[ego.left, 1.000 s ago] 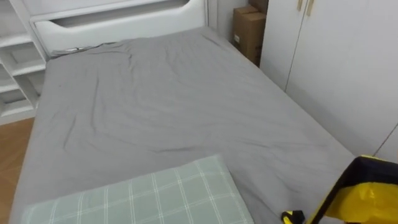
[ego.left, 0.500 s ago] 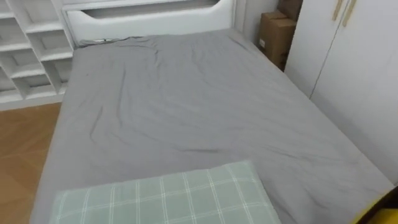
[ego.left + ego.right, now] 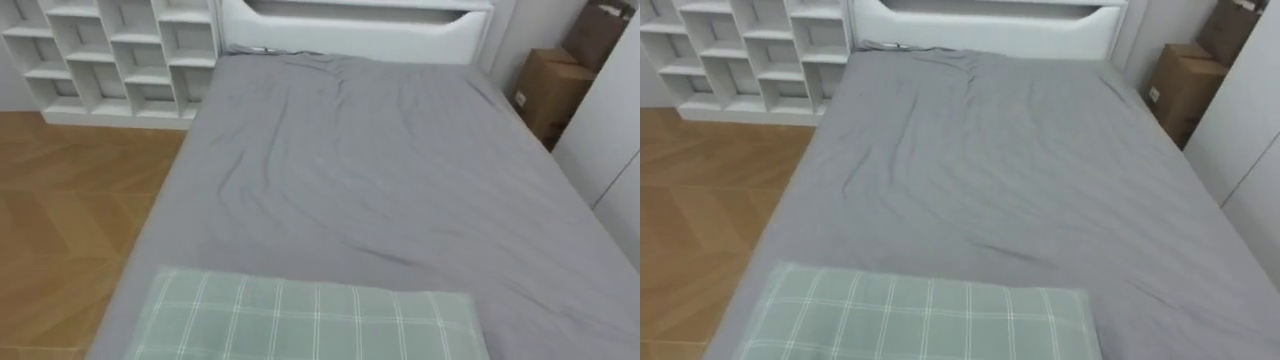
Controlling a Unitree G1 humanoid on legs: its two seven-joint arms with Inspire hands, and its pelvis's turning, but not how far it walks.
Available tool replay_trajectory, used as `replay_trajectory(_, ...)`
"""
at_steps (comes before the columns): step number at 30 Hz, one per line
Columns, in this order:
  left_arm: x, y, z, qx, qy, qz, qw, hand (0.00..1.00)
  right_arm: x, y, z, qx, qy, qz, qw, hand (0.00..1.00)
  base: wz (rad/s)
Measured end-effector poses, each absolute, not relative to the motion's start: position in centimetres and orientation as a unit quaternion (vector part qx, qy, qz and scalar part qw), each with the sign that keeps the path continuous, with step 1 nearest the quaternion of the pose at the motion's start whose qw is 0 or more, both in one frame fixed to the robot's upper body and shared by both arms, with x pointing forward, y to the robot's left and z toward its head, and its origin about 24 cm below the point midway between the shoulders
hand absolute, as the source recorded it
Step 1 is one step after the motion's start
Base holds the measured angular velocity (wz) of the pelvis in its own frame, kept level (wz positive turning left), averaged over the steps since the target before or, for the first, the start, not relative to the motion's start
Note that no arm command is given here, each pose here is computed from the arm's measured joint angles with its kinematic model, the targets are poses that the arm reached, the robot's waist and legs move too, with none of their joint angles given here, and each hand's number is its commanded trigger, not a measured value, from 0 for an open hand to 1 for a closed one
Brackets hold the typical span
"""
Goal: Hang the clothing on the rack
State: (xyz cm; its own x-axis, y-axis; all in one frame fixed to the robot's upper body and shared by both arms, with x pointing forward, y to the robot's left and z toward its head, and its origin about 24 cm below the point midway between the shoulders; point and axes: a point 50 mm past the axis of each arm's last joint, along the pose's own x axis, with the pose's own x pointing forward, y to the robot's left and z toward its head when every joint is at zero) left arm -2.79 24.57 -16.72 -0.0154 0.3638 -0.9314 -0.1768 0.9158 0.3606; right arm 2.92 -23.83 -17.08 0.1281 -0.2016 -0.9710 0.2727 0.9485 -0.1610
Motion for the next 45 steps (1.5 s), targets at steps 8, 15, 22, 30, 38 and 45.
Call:
replay_trajectory(8, -2.8, 24.7, -16.7, 0.085, 0.686, 0.200, 0.694, 0.00, 1.8, -24.1, -17.1, 0.018, 0.649, -0.172, 0.741, 0.00, 0.33)
replay_trajectory(15, -3.5, 24.5, -16.7, 0.098, 0.697, 0.184, 0.686, 0.00, 1.6, -24.2, -17.0, 0.048, 0.644, -0.193, 0.739, 0.00, 0.17)
replay_trajectory(22, -2.3, 24.6, -16.7, 0.104, 0.689, 0.179, 0.695, 0.00, 2.0, -24.0, -17.1, 0.061, 0.644, -0.174, 0.742, 0.00, 0.11)
replay_trajectory(30, 1.3, 24.7, -16.6, 0.119, 0.638, 0.169, 0.741, 0.00, 2.1, -23.8, -17.1, 0.060, 0.647, -0.163, 0.742, 0.00, 0.11)
replay_trajectory(38, 1.7, 24.2, -16.7, 0.132, 0.633, 0.145, 0.749, 0.00, 2.3, -23.7, -17.1, 0.054, 0.644, -0.157, 0.747, 0.00, -0.07)
replay_trajectory(45, 1.9, 24.1, -16.7, 0.134, 0.632, 0.142, 0.750, 0.00, 2.5, -23.7, -17.1, 0.055, 0.639, -0.158, 0.751, 0.00, 0.00)
